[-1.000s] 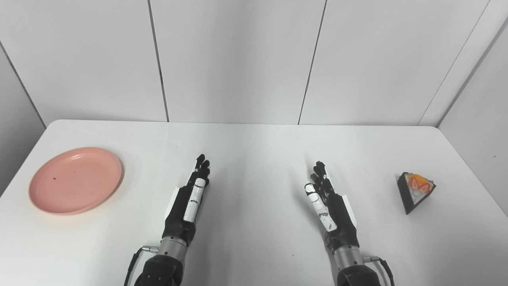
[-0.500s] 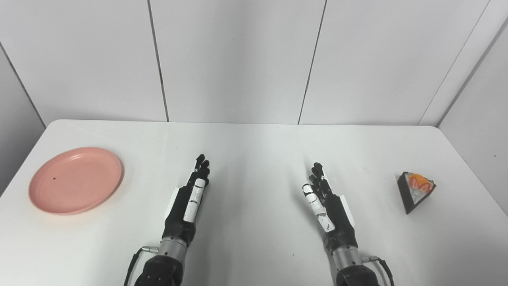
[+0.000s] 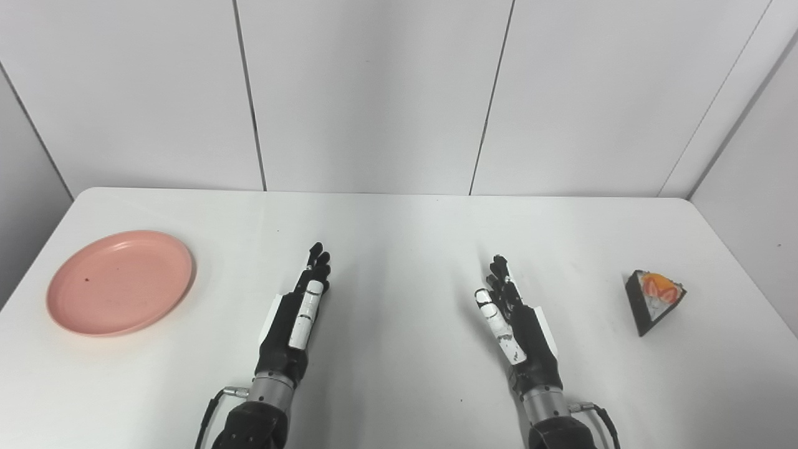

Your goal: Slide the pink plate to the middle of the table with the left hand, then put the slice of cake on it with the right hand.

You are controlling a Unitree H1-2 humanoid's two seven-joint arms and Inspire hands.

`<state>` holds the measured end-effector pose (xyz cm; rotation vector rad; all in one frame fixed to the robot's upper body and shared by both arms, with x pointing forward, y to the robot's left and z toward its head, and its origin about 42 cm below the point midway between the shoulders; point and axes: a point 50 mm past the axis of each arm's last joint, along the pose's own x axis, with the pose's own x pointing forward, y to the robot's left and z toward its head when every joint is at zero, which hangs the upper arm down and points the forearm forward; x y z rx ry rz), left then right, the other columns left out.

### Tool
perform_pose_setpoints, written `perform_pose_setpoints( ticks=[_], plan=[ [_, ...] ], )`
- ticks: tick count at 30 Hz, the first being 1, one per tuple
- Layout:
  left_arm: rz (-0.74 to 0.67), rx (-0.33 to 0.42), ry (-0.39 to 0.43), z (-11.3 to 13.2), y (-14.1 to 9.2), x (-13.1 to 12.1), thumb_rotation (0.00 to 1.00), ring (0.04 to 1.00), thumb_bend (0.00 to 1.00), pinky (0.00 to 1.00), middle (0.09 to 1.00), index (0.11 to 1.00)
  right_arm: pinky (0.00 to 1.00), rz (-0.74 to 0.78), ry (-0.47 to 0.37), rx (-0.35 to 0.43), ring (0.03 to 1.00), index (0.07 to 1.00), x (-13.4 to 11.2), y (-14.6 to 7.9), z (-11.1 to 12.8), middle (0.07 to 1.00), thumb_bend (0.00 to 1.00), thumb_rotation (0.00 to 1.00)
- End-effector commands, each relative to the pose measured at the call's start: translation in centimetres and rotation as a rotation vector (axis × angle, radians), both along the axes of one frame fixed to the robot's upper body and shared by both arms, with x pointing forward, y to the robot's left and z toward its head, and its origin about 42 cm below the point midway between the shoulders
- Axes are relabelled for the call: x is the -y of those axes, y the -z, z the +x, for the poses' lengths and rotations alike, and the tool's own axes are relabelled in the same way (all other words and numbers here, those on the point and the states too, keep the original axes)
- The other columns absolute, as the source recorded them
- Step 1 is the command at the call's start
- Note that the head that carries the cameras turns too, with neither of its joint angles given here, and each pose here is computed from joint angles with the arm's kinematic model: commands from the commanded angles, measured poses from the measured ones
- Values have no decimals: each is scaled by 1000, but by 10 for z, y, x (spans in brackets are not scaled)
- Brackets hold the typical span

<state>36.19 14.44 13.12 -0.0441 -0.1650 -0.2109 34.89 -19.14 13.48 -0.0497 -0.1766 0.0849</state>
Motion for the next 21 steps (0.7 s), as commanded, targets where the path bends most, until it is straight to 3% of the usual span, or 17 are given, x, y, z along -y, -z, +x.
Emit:
perform_pose_setpoints(
  ticks=[1, 5, 8, 10, 14, 16, 21],
  plan=[
    [16, -28, -26, -14, 25, -4, 1000, 1000, 531, 1000, 1000, 1000, 1000, 6, -11, 44, 1000, 1000, 1, -10, 1, 1000, 569, 784],
    [-7, 6, -52, -10, 20, 0, 1000, 1000, 641, 1000, 1000, 1000, 1000, -9, -30, 62, 1000, 1000, 12, -10, 0, 1000, 544, 798],
    [-35, 39, -88, -3, 14, 2, 1000, 1000, 632, 1000, 1000, 1000, 1000, 19, -34, 69, 1000, 1000, 19, -6, 1, 1000, 559, 786],
    [-68, 107, -143, 8, 4, 1, 1000, 991, 605, 992, 1000, 1000, 1000, 52, -40, 60, 1000, 1000, 23, -3, 3, 1000, 619, 773],
    [-117, 186, -222, 28, -13, -8, 1000, 945, 601, 950, 948, 964, 1000, 53, -30, 71, 1000, 1000, 30, -1, 4, 1000, 556, 757],
    [-143, 242, -288, 42, -30, -22, 981, 914, 608, 914, 916, 920, 1000, 55, -31, 79, 1000, 1000, 33, 0, 4, 1000, 533, 762],
    [-111, 316, -354, 58, -64, -62, 1000, 872, 706, 900, 877, 870, 1000, 70, -43, 72, 1000, 1000, 36, -2, 3, 1000, 454, 771]
  ],
)
